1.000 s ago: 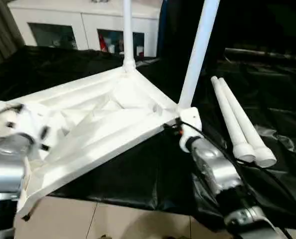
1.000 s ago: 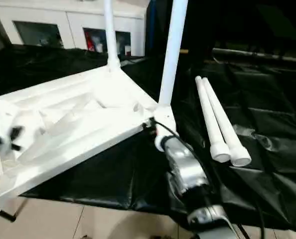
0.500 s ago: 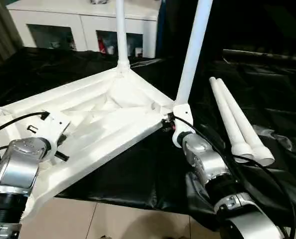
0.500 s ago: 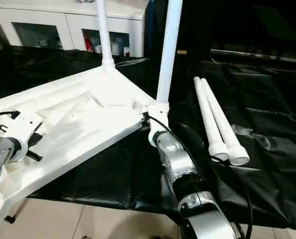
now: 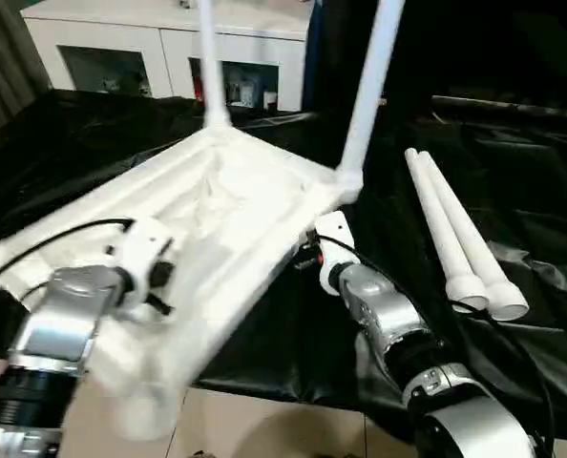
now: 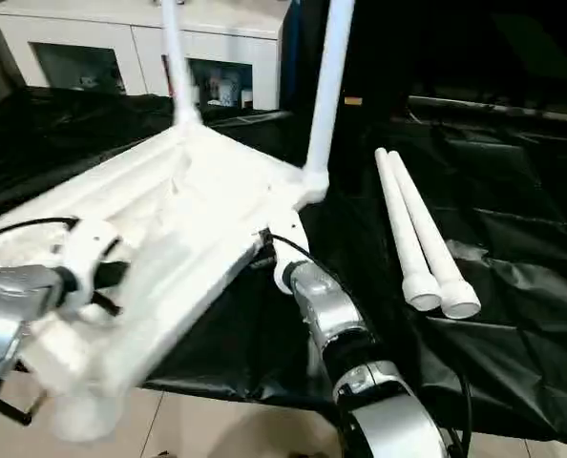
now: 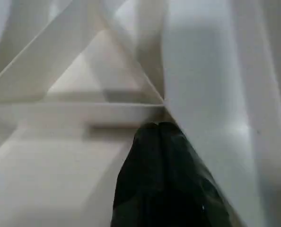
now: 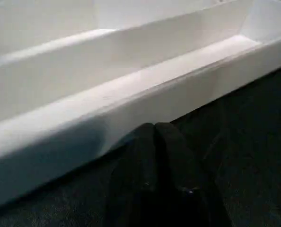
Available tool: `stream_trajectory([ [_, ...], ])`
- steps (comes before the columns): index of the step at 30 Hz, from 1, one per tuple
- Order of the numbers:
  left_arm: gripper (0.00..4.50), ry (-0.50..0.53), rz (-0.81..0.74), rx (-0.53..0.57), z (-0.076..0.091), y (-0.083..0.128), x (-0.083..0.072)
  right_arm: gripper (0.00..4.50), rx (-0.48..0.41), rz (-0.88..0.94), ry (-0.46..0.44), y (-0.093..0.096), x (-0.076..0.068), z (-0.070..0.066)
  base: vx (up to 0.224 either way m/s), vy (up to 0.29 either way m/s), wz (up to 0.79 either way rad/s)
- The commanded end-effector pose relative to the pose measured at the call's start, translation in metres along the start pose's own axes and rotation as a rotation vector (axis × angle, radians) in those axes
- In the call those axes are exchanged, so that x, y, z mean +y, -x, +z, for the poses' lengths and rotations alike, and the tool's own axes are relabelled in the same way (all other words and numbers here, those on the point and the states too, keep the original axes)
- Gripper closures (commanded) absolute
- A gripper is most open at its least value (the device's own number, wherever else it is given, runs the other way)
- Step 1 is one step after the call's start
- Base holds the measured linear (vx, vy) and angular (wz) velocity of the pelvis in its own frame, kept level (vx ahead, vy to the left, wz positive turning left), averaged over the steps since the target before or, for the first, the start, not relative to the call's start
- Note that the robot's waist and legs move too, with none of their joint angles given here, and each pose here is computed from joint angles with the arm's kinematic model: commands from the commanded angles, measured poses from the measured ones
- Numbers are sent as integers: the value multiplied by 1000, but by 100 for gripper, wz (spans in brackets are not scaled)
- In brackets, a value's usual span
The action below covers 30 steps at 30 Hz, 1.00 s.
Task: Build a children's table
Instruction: Rotate table base
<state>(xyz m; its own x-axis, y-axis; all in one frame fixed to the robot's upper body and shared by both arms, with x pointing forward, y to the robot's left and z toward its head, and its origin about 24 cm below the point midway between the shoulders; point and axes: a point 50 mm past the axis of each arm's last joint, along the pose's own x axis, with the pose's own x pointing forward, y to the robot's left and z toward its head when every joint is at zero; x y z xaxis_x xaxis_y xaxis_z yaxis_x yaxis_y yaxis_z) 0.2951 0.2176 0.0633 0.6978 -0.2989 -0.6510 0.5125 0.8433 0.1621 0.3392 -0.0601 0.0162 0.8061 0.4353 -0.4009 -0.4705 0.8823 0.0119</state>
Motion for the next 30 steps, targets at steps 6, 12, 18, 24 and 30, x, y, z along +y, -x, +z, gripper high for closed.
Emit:
stream_trajectory([
  [6,450,-30,-244,-146,36,-18,-49,444,-84,179,36,-5,26,20,0,0,0],
  [12,450,-40,-252,-203,52,-35,-60,444,-106,163,40,-6,23,25,0,0,0],
  [18,450,-74,-186,-250,70,-48,-56,444,-122,120,64,-3,12,27,0,0,0],
  [24,450,-67,-99,-414,105,-57,-55,444,-174,26,70,6,-15,35,0,0,0],
  [30,450,2,1,-509,125,-65,-51,444,-226,-65,95,24,-42,48,0,0,0],
])
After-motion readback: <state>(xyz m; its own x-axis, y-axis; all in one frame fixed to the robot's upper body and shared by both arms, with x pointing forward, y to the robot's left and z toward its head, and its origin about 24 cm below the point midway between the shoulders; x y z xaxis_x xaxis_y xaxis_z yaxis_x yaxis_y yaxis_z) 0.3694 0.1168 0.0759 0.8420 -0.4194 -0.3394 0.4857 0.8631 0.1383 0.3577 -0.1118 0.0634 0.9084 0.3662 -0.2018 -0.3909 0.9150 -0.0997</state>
